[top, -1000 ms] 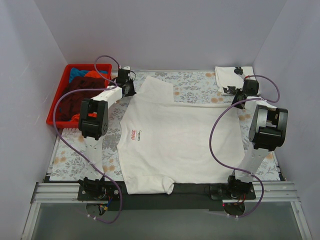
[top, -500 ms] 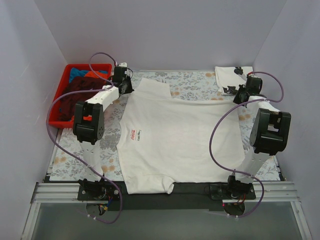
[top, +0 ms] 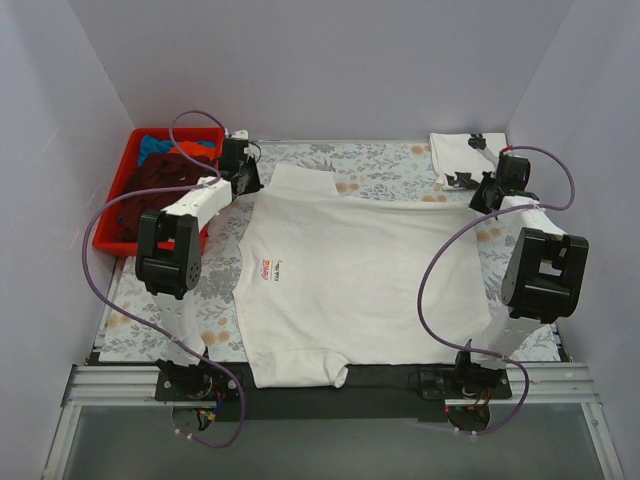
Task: Fold and stack the t-shirts
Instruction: Fold the tshirt
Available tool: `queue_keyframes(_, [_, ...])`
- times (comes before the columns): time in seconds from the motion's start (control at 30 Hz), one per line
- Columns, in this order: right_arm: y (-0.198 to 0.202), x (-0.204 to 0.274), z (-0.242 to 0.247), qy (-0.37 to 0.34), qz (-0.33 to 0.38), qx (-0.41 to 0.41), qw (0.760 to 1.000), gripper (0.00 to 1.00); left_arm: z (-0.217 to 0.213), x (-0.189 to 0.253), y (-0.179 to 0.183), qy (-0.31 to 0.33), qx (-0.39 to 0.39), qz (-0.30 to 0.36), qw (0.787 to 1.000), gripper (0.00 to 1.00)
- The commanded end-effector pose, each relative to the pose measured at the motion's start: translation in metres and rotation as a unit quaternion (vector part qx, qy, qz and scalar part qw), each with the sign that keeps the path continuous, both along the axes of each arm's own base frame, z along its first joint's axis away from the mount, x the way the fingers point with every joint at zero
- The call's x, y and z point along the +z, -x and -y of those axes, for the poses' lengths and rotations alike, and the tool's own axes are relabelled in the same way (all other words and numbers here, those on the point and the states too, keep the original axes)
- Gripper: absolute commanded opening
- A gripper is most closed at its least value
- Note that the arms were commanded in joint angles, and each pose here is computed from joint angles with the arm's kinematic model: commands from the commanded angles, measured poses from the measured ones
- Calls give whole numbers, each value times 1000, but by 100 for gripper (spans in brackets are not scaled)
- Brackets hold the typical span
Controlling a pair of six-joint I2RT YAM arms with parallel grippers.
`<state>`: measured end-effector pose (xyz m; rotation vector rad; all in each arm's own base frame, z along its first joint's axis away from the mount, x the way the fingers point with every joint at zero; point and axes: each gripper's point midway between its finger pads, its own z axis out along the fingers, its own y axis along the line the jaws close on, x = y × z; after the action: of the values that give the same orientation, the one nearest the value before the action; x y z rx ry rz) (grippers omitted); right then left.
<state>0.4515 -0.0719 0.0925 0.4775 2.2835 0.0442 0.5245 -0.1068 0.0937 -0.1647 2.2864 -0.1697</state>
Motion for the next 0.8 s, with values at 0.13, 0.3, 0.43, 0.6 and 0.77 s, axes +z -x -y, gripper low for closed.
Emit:
queue_keyframes(0.13, [21,12,6,4,4,-20,1000,1,-6,53,20,28,5,45,999,0])
queue_keyframes(0.3, [39,6,7,4,-9,-26,1000,1,-7,45,39,31,5,25,999,0])
queue_keyframes(0.43, [53,5,7,4,-13,-31,999,1,-11,36,55,29,8,11,999,0])
queue_keyframes(0.6, [62,10,10,7,-13,-35,999,1,-12,48,66,35,9,17,999,0])
queue_keyframes(0.77, [70,21,9,5,-2,-40,999,1,-7,49,79,50,-1,12,999,0])
